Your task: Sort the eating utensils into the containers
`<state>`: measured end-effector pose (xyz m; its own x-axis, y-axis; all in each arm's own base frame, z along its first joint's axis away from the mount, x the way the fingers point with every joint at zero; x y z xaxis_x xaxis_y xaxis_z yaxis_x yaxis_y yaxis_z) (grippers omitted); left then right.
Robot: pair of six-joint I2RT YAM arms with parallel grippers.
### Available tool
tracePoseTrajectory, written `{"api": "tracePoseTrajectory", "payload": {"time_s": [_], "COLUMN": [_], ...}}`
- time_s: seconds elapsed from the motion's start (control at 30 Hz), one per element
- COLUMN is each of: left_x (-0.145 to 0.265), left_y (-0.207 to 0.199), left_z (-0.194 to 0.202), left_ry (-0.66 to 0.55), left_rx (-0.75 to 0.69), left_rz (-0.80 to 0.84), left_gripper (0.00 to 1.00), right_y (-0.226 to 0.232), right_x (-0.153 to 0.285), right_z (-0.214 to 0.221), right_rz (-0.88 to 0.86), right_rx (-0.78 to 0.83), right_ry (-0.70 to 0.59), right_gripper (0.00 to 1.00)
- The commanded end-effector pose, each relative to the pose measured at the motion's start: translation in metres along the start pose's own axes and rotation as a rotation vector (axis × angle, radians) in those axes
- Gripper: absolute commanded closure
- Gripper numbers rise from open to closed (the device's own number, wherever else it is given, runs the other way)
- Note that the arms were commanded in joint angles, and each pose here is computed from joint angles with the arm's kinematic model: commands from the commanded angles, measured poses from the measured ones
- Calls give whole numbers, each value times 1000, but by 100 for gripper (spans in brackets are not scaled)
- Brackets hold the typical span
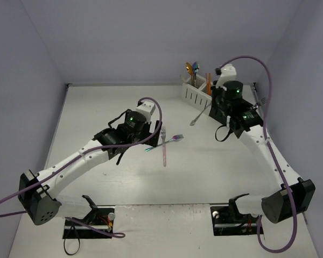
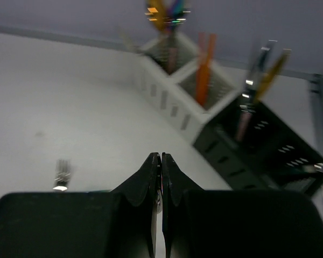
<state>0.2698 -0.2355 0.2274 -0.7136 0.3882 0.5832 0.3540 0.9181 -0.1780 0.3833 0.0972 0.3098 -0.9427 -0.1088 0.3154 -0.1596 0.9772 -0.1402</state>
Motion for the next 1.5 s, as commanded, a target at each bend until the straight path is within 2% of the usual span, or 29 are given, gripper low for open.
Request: {"api": "tracePoseTrajectory", "payload": {"time_s": [0.0,0.07,0.13,0.4,0.67,1.0,1.07,1.13,1.2,1.37,1.47], "left_x": [3,2,3,5,3,0,-3,-5,-10,-25,-31], "left_y": [36,50,61,80,72,61,56,52,50,33,19], "left_z": [13,26,36,62,71,64,58,53,54,51,47], "left_ry": [16,49,71,142,176,169,165,160,171,188,178], "left_rx": [70,83,98,132,182,235,262,292,314,365,357], "left_rz": [-105,-131,-151,-188,-148,-105,-93,-87,-88,-77,-89], "left_gripper": [3,3,3,3,3,3,3,3,3,3,3], "right_y": [-101,-152,-184,-247,-263,-238,-234,-231,-229,-226,-220], "right_x": [11,14,15,-7,-54,-92,-93,-94,-91,-64,-40], "right_z": [-39,-40,-40,-36,-14,36,40,43,42,18,-2], "right_rz": [330,453,529,639,605,420,395,380,375,399,406], "right_rx": [33,-2,-19,-51,-33,3,6,2,-6,-38,-85], "right_ry": [-94,-107,-115,-114,-66,29,34,39,32,-27,-81], "right_gripper": [100,100,100,100,100,99,89,75,66,33,21]}}
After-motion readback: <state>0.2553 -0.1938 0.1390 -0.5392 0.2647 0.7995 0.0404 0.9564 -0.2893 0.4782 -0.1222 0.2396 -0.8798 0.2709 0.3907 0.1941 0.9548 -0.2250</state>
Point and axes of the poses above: each gripper's point midway between its finger pads, its own x axis back along the fingers, its own y axis along the line the jaws close on, z = x × y, the point moved 2 cm from there along x, back along the fingers, and after that the axes turned 5 degrees about x, right-handed, at the moved point
